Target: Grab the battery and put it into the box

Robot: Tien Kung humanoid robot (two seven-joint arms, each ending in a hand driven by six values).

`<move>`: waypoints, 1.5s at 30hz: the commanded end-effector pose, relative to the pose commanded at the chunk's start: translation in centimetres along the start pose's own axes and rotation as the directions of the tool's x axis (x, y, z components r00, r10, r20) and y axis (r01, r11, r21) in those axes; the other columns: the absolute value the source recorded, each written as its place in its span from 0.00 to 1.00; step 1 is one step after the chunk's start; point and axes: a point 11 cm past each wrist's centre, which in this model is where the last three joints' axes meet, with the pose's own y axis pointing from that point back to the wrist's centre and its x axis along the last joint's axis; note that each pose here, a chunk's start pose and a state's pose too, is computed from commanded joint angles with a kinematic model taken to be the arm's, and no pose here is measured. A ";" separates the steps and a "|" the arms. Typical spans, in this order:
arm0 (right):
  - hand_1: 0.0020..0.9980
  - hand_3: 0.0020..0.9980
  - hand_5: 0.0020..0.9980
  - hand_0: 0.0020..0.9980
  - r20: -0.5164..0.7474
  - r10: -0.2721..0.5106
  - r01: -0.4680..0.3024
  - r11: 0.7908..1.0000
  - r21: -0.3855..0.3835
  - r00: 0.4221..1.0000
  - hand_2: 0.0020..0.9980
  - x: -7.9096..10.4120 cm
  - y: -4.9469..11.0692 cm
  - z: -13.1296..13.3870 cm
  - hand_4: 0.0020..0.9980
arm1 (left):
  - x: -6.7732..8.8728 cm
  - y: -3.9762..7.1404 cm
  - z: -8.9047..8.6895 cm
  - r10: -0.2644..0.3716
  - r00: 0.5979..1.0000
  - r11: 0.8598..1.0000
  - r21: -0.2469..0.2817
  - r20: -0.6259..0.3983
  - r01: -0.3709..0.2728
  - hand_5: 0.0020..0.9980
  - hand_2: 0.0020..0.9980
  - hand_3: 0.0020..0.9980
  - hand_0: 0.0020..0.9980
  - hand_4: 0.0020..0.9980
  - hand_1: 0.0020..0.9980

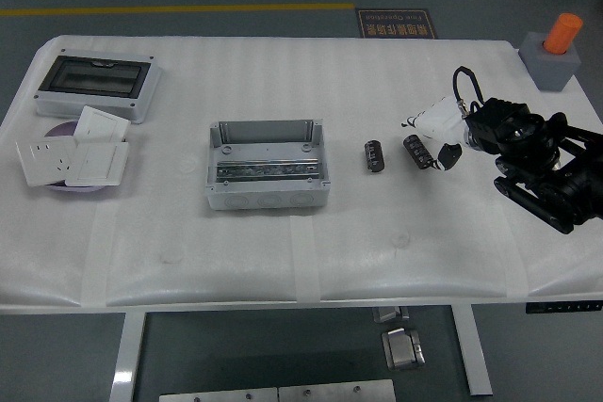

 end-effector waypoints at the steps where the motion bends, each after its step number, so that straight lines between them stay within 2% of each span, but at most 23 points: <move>1: 0.69 0.95 0.24 0.77 0.000 0.000 0.000 1.000 0.000 1.000 0.82 0.0 0.0 0.0 0.74 | 0.0 0.0 0.0 0.000 1.000 1.000 0.000 0.000 0.000 0.30 0.47 0.54 0.57 0.53 0.64; 2: 0.69 0.93 0.26 0.77 0.002 0.000 0.000 1.000 0.001 1.000 0.81 0.0 0.0 -0.1 0.71 | 0.0 0.0 0.0 0.000 1.000 1.000 0.000 0.000 0.000 0.31 0.47 0.54 0.57 0.53 0.64; 26: 0.68 0.89 0.27 0.77 0.024 0.001 -0.001 1.000 0.016 1.000 0.79 -0.6 -0.2 -0.7 0.68 | -0.1 -0.1 -0.1 0.001 1.000 1.000 -0.010 -0.003 -0.001 0.32 0.46 0.54 0.56 0.53 0.64; 27: 0.67 0.82 0.27 0.76 0.025 0.001 -0.001 1.000 0.016 1.000 0.76 -0.7 -0.2 -0.7 0.64 | -0.1 -0.1 -0.1 0.001 1.000 1.000 -0.010 -0.004 -0.001 0.32 0.46 0.54 0.56 0.52 0.64; 32: 0.67 0.82 0.27 0.76 0.029 0.005 -0.005 1.000 0.017 1.000 0.76 -0.7 -0.2 -0.7 0.64 | -0.1 -0.1 -0.1 0.003 1.000 1.000 -0.014 -0.006 -0.003 0.32 0.46 0.54 0.56 0.52 0.64; 33: 0.66 0.72 0.26 0.76 0.030 0.007 -0.007 1.000 0.016 1.000 0.67 -0.7 -0.2 -0.7 0.57 | -0.1 -0.1 0.0 0.004 1.000 1.000 -0.015 -0.006 -0.004 0.32 0.46 0.54 0.56 0.52 0.64; 38: 0.66 0.72 0.26 0.76 0.035 0.017 -0.017 1.000 0.008 0.999 0.67 -0.7 -0.2 -0.6 0.57 | 0.0 -0.1 0.1 0.007 1.000 1.000 -0.021 -0.008 -0.007 0.32 0.46 0.54 0.56 0.52 0.64; 39: 0.66 0.69 0.22 0.75 0.037 0.019 -0.019 1.000 0.006 0.999 0.66 -0.7 -0.2 -0.5 0.46 | 0.0 -0.1 0.2 0.008 1.000 1.000 -0.023 -0.009 -0.008 0.32 0.46 0.54 0.56 0.52 0.64; 44: 0.66 0.69 0.22 0.75 0.057 0.037 -0.036 0.999 -0.009 0.998 0.66 -1.1 -0.1 -0.2 0.46 | -0.1 -0.1 0.2 0.010 1.000 1.000 -0.029 -0.012 -0.010 0.32 0.46 0.54 0.56 0.52 0.64; 45: 0.64 0.69 0.16 0.74 0.066 0.046 -0.045 0.999 -0.015 0.997 0.65 -1.2 0.0 -0.1 0.35 | -0.1 -0.1 0.2 0.010 1.000 1.000 -0.029 -0.013 -0.010 0.33 0.46 0.54 0.56 0.52 0.64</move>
